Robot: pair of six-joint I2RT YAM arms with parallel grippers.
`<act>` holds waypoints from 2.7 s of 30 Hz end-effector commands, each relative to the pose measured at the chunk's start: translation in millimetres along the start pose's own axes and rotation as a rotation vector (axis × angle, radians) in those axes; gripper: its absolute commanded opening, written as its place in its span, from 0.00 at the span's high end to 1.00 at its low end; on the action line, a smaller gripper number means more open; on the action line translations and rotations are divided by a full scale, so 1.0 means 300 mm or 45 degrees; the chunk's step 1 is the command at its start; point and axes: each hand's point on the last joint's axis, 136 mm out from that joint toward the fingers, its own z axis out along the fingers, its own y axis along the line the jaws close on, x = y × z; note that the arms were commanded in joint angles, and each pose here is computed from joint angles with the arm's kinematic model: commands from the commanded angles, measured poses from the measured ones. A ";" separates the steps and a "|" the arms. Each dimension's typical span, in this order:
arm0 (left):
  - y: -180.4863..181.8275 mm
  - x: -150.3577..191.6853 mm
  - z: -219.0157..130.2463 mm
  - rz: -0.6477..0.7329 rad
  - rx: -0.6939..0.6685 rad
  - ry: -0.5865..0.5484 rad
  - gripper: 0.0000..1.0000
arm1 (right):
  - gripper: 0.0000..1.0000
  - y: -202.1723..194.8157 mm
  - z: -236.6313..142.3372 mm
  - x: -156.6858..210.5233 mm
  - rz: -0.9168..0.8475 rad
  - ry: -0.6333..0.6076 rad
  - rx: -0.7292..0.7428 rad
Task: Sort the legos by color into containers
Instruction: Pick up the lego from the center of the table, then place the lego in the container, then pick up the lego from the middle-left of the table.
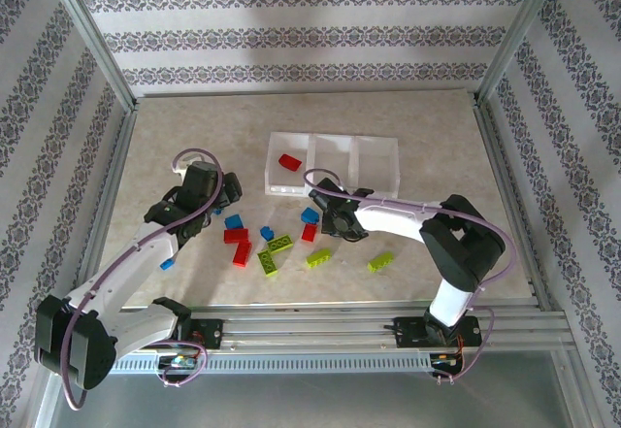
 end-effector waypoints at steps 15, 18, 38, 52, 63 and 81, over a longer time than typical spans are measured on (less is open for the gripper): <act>0.082 0.025 0.021 -0.078 -0.063 0.051 0.00 | 0.81 0.081 -0.209 -0.157 -0.193 -0.137 -0.026; 0.094 0.035 0.020 -0.084 -0.071 0.060 0.00 | 0.81 0.084 -0.240 -0.223 -0.190 -0.195 -0.027; 0.127 0.059 -0.012 -0.143 -0.028 0.069 0.00 | 0.76 0.113 -0.099 -0.527 -0.245 -0.271 0.026; 0.165 0.100 -0.039 -0.120 -0.046 0.089 0.00 | 0.57 0.123 -0.060 -0.550 -0.258 -0.250 0.011; 0.209 0.187 -0.050 -0.066 -0.121 0.228 0.00 | 0.40 0.125 -0.188 -0.544 -0.254 -0.333 -0.039; 0.084 0.451 0.006 0.208 -0.074 0.544 0.00 | 0.01 0.077 -0.373 -0.425 -0.208 -0.447 -0.077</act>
